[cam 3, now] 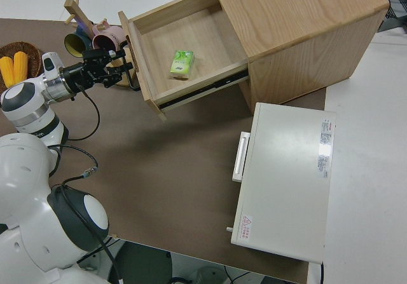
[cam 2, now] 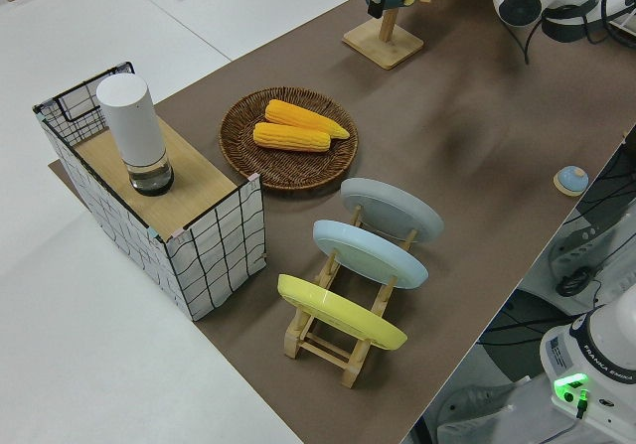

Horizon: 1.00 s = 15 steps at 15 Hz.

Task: Slide drawer open with right arm

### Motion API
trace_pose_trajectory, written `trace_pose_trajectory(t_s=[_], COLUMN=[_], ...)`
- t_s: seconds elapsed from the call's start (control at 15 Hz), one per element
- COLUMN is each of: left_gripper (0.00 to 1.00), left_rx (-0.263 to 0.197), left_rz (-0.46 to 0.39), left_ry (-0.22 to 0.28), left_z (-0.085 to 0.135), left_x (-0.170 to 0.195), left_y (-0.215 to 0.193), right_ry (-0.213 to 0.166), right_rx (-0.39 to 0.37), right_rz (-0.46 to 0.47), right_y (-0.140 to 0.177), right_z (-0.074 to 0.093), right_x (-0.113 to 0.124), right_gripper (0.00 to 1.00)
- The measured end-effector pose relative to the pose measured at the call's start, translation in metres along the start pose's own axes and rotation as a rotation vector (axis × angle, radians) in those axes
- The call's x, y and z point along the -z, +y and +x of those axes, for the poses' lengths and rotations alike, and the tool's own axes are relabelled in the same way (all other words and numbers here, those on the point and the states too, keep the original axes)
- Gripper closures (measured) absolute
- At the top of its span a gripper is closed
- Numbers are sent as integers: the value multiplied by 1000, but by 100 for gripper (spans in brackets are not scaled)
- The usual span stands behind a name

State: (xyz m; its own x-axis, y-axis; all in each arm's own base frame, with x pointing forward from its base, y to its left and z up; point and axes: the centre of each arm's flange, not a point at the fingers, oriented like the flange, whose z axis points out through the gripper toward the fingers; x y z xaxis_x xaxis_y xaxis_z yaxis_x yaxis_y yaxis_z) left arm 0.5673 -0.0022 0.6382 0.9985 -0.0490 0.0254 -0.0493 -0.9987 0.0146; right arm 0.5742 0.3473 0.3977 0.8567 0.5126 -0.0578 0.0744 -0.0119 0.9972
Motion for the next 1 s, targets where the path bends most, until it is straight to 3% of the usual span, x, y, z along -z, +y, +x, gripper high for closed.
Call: trace_pose_trajectory(t_s=[0.13,0.27,0.6,1.0], left_gripper=[0,0,0,0], left_rx=[0,0,0,0], left_rz=[0,0,0,0], left_ry=[0,0,0,0], left_z=[0,0,0,0], left_x=[0,0,0,0], left_y=[0,0,0,0], right_ry=[6,15,-1,-73], right_rx=[-1,-3,-34,-134], right_rz=[0,1,78,347], right_y=[1,1,10,56], right_z=[1,1,2,1], right_x=[4,10,23,44], right_gripper=[16,2,1,1])
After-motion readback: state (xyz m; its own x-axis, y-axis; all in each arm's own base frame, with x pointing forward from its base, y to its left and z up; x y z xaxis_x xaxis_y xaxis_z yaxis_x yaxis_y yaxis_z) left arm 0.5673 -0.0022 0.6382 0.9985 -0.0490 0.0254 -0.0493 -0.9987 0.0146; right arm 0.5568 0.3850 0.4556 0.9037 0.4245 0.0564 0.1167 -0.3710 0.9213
